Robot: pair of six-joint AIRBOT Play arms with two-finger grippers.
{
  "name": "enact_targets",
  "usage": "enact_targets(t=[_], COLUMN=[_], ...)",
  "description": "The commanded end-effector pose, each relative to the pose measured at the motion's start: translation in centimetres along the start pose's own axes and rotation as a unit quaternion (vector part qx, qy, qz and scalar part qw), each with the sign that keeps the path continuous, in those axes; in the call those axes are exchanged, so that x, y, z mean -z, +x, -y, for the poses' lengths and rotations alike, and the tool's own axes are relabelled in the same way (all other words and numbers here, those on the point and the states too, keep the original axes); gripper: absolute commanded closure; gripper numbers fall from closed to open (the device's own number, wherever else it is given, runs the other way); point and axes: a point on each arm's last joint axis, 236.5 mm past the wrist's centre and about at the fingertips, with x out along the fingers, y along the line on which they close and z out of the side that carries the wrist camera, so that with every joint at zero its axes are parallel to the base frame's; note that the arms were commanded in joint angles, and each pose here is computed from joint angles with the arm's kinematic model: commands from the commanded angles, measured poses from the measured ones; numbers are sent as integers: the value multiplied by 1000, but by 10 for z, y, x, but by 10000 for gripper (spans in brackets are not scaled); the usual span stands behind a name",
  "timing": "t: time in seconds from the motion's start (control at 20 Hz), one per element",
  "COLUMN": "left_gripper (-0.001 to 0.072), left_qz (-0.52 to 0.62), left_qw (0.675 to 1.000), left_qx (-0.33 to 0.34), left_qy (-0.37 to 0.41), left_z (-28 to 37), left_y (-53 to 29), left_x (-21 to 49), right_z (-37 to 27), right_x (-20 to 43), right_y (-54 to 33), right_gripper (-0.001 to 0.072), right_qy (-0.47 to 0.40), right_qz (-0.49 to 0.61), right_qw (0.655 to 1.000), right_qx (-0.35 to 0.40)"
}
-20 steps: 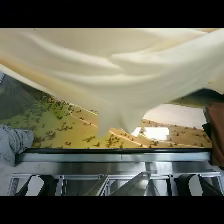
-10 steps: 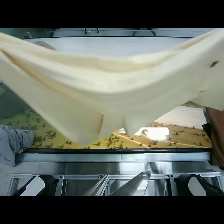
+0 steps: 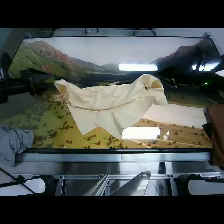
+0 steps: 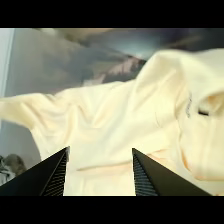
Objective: Fold the shirts.
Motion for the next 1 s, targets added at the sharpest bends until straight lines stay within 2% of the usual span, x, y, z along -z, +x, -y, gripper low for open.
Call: enact_targets(t=[0.0,0.15,0.35,0.6,0.75,0.95], left_gripper=[-5,-4,-4,-3,-3,-3], left_qz=[-54,-77,-72,-39,-20,3], left_qw=[995,988,989,990,989,989], left_qx=[-2,27,-12,-38,-48,-62], left_qy=[-88,-131,-131,-132,-136,-135], left_z=[-57,-67,-88,-104,-112,-122], left_y=[-6,-24,-22,-27,-35,-43], left_x=[26,40,40,27,21,13], right_z=[34,27,25,38,33,38], right_x=[12,39,117,206,230,232], right_y=[-16,-42,-7,42,61,82], right_gripper=[242,251,252,252,252,252], right_qy=[67,89,120,171,186,177], right_qz=[-30,-86,-159,-215,-228,-202], right_qw=[997,992,980,960,953,957], right_qx=[-14,-32,-17,48,77,113])
